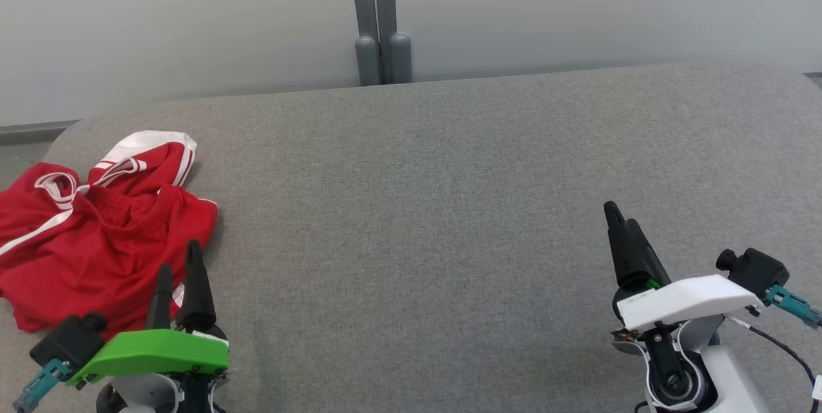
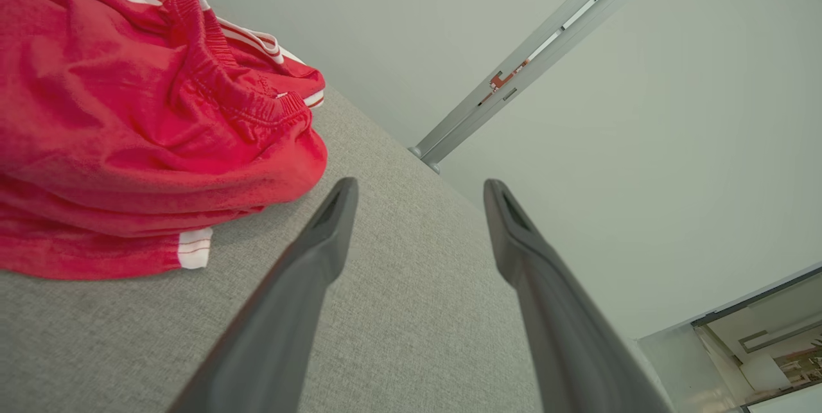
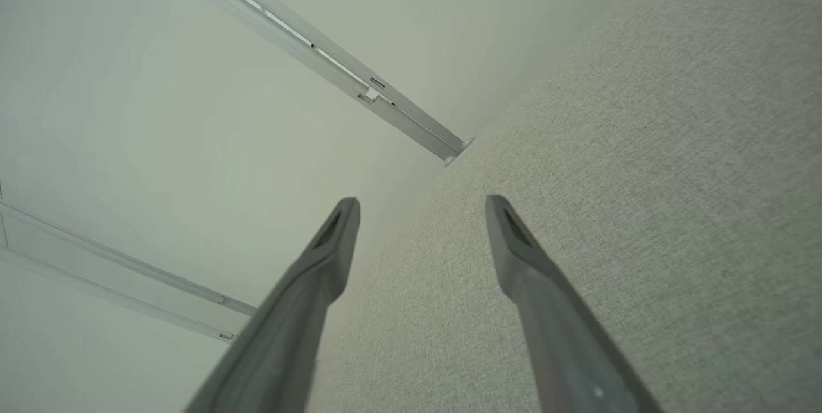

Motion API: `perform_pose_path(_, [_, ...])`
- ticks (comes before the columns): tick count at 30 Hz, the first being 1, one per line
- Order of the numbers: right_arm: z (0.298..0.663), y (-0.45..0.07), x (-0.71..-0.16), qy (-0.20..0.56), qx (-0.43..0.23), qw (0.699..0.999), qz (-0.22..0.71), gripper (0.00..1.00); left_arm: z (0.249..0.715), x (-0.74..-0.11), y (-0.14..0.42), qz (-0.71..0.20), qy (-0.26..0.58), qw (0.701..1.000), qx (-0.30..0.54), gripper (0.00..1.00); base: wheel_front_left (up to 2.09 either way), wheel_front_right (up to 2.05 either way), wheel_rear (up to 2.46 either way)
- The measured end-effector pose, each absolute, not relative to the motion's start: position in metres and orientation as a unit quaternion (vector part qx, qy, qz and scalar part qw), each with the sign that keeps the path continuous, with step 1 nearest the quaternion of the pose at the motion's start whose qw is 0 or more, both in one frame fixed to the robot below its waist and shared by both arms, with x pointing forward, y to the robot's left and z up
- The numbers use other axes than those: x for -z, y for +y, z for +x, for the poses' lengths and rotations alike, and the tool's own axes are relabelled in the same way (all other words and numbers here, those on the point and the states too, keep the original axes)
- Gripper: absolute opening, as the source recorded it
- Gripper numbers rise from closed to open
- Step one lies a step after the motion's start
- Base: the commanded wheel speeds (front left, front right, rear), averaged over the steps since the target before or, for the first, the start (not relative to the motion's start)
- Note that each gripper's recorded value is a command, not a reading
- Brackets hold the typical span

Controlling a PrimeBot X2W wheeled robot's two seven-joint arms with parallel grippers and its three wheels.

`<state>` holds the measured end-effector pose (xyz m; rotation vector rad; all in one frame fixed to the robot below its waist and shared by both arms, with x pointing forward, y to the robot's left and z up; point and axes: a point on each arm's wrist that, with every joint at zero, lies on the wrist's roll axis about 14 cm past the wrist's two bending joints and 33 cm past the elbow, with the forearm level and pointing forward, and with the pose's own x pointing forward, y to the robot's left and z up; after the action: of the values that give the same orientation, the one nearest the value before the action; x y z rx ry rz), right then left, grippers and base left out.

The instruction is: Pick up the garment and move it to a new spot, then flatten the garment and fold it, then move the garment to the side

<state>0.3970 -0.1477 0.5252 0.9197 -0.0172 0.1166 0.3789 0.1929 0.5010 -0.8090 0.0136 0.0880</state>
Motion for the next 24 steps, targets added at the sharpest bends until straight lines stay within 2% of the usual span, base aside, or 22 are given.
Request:
perform_pose_path(9, [0.402, -0.135, -0.53, -0.016, -0.078, 0.927, 0.367, 1.0, 0.38, -0.501, 0.193, -0.337, 0.003, 0.94, -0.047, 1.0, 0.0, 0.0, 0.0])
perform_pose_path(24, [0.405, -0.12, -0.536, -0.031, -0.107, 0.957, 0.269, 1.0, 0.381, -0.506, 0.191, -0.254, -0.011, 0.966, -0.045, 1.0, 0.0, 0.0, 0.0])
